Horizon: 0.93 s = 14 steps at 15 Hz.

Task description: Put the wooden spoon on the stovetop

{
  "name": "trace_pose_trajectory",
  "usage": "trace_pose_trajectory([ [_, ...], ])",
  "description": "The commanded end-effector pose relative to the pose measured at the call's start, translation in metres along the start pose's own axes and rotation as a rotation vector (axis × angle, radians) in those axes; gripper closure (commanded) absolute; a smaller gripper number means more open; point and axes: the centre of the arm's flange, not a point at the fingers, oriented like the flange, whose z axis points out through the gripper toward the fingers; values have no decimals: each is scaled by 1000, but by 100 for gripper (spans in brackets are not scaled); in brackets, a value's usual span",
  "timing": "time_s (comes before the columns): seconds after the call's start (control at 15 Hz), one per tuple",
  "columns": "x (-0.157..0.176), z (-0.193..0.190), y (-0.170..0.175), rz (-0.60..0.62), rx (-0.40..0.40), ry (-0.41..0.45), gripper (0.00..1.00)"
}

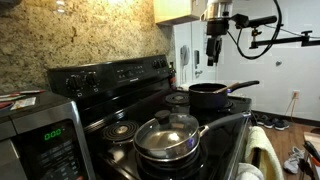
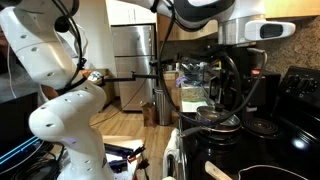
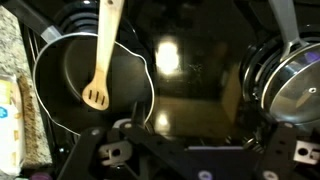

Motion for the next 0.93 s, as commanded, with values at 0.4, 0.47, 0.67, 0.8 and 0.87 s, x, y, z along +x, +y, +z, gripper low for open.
trace_pose_trajectory([
  [0.4, -24, 21, 63, 375, 11, -220, 0],
  [0.47, -26, 28, 65, 400, 22, -237, 0],
  [0.67, -26, 41, 69, 425, 27, -254, 0],
  [0.8, -27, 52, 69, 443, 40, -277, 0],
  [0.87, -28, 57, 69, 450, 40, -290, 0],
])
